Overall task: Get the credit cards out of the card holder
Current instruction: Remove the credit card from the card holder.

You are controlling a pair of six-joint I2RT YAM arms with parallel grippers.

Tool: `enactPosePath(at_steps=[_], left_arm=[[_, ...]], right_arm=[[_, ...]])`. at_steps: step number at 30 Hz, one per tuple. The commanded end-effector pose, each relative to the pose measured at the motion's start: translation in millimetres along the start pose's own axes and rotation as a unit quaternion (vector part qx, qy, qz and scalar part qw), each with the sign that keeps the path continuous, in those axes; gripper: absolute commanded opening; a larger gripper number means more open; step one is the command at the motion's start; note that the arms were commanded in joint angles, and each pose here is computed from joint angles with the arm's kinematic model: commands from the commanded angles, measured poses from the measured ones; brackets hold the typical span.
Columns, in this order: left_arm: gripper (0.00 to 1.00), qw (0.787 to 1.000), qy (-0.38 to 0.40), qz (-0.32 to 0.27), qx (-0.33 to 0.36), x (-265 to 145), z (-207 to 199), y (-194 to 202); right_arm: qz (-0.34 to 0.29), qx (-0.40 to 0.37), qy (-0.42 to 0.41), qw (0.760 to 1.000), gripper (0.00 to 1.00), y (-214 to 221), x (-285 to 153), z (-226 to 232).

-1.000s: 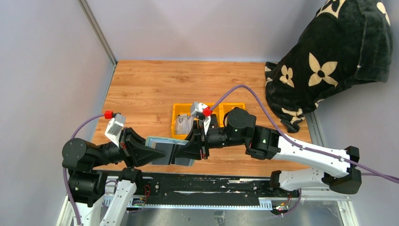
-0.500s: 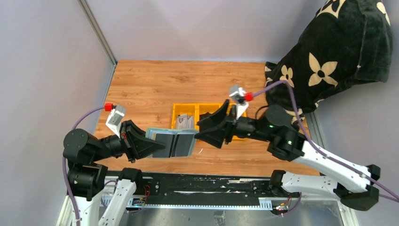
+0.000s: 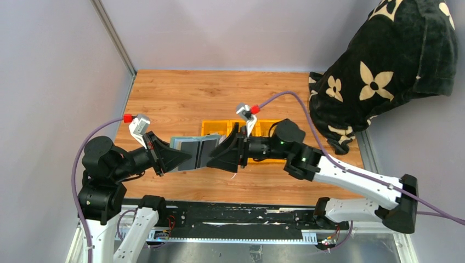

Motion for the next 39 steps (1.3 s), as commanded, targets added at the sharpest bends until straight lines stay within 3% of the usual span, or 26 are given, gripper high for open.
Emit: enactPosePath(at_steps=[1,21,31,39], left_arm=[[0.01,0.999,0.042,-0.012,0.014,-3.9,-18.2,-6.4],[0.02,0.992,0.127,-0.008,-0.002,-12.2,-48.5,-4.2],[0.12,0.991,0.130,-0.015,0.010,-15.1,-49.4,5.5],[0.16,0.991,0.124,-0.022,0.034,-16.3,-47.2,11.0]], right_arm=[[0.015,0.027,-0.063,0.998,0.53,7.0,5.4,15.8],[0.022,0.049,-0.061,0.997,0.49,14.4,23.4,-1.0],[0.004,0.065,-0.041,0.997,0.29,2.4,39.2,-8.5],[-0.005,0.066,-0.011,0.998,0.24,3.0,43.4,-16.5]])
Point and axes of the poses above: each gripper's point midway between its finger pads, its own x axis out along the fingers, its own z axis along the line the jaws close on, y = z × x, the point moved 2 cm from there along -x, back along the fingers, and after that the axes turned 8 degrees about x, right-handed, at the moved point
